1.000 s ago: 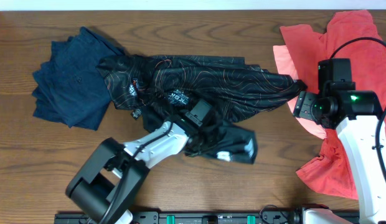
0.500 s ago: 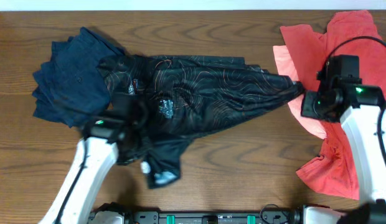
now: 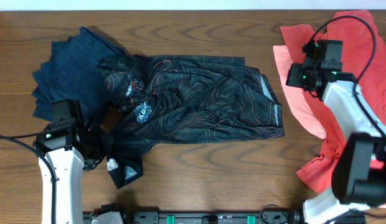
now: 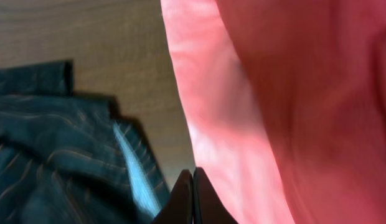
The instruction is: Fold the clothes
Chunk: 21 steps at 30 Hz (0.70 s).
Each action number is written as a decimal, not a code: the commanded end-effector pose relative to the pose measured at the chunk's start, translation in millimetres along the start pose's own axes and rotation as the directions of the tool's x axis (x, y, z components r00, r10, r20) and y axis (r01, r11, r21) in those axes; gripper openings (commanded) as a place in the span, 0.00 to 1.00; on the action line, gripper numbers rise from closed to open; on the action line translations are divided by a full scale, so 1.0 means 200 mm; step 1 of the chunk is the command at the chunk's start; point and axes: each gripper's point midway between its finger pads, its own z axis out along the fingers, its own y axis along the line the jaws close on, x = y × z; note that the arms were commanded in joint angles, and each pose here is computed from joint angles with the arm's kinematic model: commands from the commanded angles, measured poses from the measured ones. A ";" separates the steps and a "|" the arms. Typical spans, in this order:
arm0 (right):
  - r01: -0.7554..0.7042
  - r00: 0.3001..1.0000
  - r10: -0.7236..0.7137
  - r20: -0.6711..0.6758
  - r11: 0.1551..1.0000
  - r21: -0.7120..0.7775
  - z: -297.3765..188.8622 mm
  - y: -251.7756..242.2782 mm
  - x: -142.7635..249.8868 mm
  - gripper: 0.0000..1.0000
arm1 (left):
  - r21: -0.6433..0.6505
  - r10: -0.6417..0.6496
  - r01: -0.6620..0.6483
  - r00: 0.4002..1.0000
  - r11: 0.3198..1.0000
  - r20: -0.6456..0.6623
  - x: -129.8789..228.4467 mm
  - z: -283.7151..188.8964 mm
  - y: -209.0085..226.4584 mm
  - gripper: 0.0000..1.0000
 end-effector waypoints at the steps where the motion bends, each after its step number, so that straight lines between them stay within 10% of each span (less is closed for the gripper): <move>1: -0.004 1.000 0.004 -0.009 1.000 -0.022 0.14 -0.02 0.02 0.01 | 0.016 0.026 -0.026 1.000 1.000 -0.008 0.01 0.00 -0.01 0.06; 13: -0.066 0.998 0.069 -0.011 0.977 0.204 0.46 -0.36 0.13 0.01 | 0.016 0.027 -0.026 1.000 1.000 -0.009 0.01 0.00 -0.01 0.06; 21: -0.350 0.924 0.374 0.079 0.747 0.565 0.20 -1.11 0.24 0.01 | 0.016 0.027 -0.027 1.000 0.999 -0.007 0.01 0.00 -0.01 0.06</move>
